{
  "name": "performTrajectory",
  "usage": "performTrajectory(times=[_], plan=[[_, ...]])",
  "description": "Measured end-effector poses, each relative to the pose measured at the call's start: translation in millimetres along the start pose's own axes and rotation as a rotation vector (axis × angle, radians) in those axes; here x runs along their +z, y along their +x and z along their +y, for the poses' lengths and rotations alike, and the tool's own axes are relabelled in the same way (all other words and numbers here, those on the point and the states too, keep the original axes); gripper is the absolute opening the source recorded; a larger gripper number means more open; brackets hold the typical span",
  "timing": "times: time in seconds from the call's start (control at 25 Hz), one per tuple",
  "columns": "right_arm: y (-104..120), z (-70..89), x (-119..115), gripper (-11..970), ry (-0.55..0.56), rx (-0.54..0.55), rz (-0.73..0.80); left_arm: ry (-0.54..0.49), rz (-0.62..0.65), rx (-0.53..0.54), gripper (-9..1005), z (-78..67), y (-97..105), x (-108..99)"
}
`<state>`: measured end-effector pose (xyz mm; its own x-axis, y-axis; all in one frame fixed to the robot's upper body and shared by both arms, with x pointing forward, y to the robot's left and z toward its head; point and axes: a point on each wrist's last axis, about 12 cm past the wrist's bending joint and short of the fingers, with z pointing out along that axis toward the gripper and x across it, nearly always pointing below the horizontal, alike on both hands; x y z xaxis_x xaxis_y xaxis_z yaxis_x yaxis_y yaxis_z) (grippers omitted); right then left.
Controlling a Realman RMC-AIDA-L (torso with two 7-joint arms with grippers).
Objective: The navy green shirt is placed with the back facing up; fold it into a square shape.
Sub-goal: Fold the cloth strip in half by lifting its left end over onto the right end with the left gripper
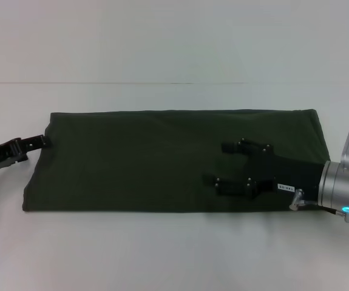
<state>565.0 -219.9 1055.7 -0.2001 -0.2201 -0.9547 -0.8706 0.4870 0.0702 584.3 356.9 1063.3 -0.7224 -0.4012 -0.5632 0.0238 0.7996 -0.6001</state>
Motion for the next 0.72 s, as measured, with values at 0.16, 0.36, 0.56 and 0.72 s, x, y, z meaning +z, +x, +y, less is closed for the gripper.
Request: performTrajectory(times=[0.16, 0.36, 0.56, 0.72], plan=[[1, 0.4, 0, 927, 0.001, 0.007, -0.001, -0.019, -0.005, 0.008, 794, 3.2, 2, -1], [1, 0.5, 1, 927, -0.001, 0.007, -0.001, -0.032, 0.0, 0.009, 852, 2.8, 6, 3], [1, -0.1, 1, 927, 0.004, 0.005, 0.004, -0.042, -0.005, 0.013, 878, 1.6, 9, 6], [1, 0.0, 2, 927, 0.005, 0.005, 0.007, -0.056, -0.013, 0.014, 878, 2.3, 12, 8]])
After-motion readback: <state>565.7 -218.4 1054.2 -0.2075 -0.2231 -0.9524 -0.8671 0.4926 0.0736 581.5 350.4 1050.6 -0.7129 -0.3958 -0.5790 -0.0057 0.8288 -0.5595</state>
